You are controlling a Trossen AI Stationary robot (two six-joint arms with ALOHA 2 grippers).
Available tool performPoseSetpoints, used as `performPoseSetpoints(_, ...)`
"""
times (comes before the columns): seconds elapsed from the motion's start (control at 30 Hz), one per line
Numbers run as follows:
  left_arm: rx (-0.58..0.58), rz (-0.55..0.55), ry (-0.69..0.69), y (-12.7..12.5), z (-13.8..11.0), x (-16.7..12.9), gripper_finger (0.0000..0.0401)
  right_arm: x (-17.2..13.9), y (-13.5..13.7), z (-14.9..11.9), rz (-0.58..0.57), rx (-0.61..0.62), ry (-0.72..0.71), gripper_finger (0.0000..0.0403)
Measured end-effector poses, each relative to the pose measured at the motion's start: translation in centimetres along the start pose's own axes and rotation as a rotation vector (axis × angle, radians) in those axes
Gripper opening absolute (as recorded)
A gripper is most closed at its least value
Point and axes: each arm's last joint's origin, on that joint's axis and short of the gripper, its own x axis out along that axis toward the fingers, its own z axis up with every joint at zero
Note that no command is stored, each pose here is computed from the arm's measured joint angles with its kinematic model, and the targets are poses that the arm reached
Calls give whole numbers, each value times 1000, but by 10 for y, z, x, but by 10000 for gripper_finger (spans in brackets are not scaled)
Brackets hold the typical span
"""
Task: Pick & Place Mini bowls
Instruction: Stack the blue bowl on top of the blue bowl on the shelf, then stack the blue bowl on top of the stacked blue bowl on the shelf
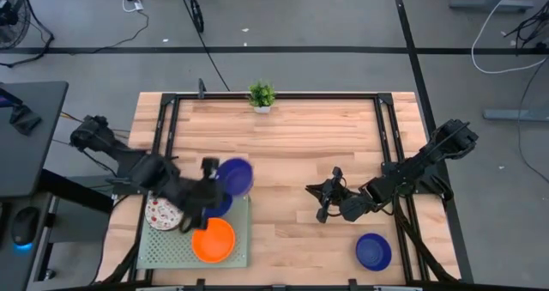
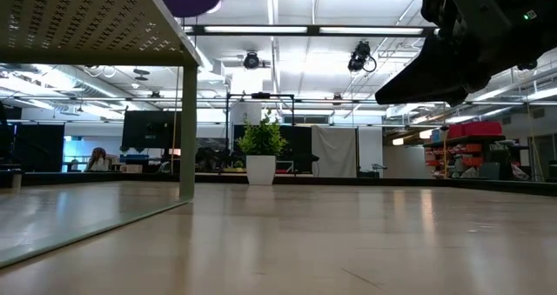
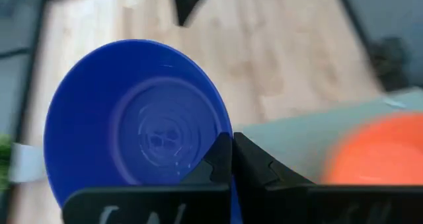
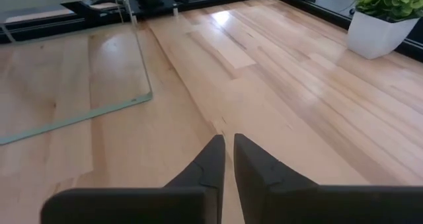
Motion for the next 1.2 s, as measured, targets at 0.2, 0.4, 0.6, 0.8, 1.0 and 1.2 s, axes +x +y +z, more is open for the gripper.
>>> performPoseSetpoints(0.2,-73,-69,36,-35,-16,-18,3,0,0,0,1,3,-2,36)
performPoseSetpoints(0.4,-152,-30,122,-46,-34,-30,3,0,1,2,9,19,-15,36)
performPoseSetpoints(0.6,-151,-21,110,-52,-36,-30,13,0,3,4,30,33,-27,36)
performPoseSetpoints(0.8,-161,4,142,-56,-34,-18,18,0,5,7,70,37,-35,36)
performPoseSetpoints(1.0,-181,24,168,-63,-34,-9,55,-1,6,6,82,36,-30,36)
performPoseSetpoints(1.2,-181,40,161,-60,-33,-8,148,-1,7,7,98,44,-32,36)
